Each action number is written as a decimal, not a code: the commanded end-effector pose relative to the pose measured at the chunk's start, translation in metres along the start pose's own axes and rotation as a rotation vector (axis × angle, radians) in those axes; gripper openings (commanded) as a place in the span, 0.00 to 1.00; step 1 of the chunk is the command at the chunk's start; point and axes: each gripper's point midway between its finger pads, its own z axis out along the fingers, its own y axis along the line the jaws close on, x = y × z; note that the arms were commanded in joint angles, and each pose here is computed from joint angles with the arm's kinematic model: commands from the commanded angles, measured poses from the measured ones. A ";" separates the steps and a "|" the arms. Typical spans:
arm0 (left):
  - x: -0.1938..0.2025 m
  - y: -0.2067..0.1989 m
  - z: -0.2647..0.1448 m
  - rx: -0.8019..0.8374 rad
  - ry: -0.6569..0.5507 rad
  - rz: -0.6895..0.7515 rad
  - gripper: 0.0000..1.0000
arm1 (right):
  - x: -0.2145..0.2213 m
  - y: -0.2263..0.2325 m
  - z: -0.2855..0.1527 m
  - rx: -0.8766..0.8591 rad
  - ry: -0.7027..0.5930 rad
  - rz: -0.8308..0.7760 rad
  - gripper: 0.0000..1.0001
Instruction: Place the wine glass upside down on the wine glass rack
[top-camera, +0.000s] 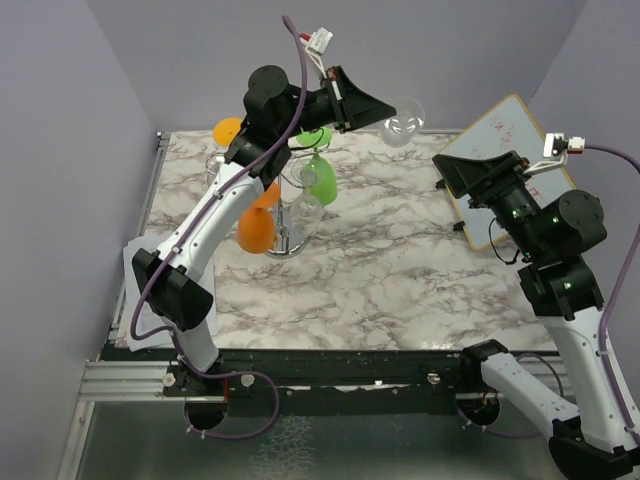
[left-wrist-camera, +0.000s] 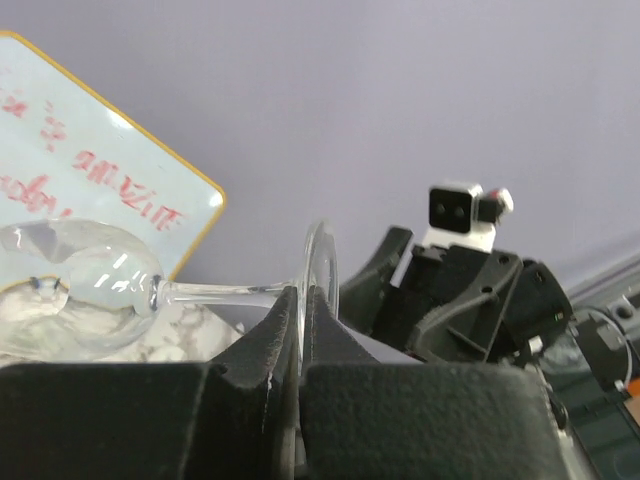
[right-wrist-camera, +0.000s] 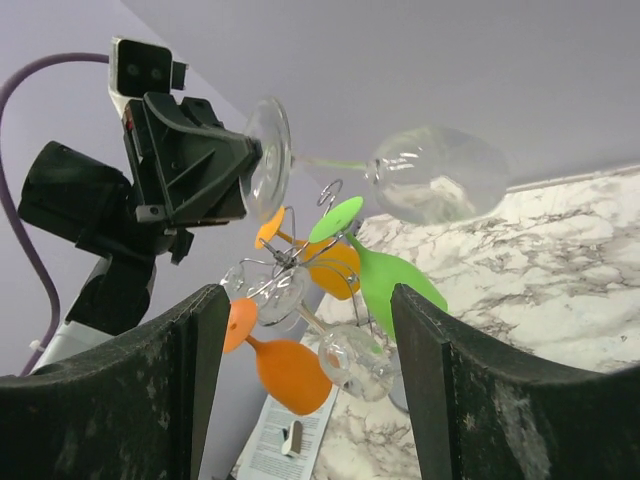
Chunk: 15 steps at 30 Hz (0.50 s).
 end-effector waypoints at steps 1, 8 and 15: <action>-0.056 0.012 -0.014 -0.052 -0.134 0.007 0.00 | -0.006 -0.004 -0.010 0.040 -0.040 0.004 0.71; -0.110 0.056 -0.042 -0.102 -0.222 -0.048 0.00 | -0.001 -0.009 -0.015 0.060 -0.027 0.011 0.71; -0.145 0.090 -0.069 -0.193 -0.286 -0.061 0.00 | 0.003 -0.011 -0.014 0.062 -0.015 0.019 0.70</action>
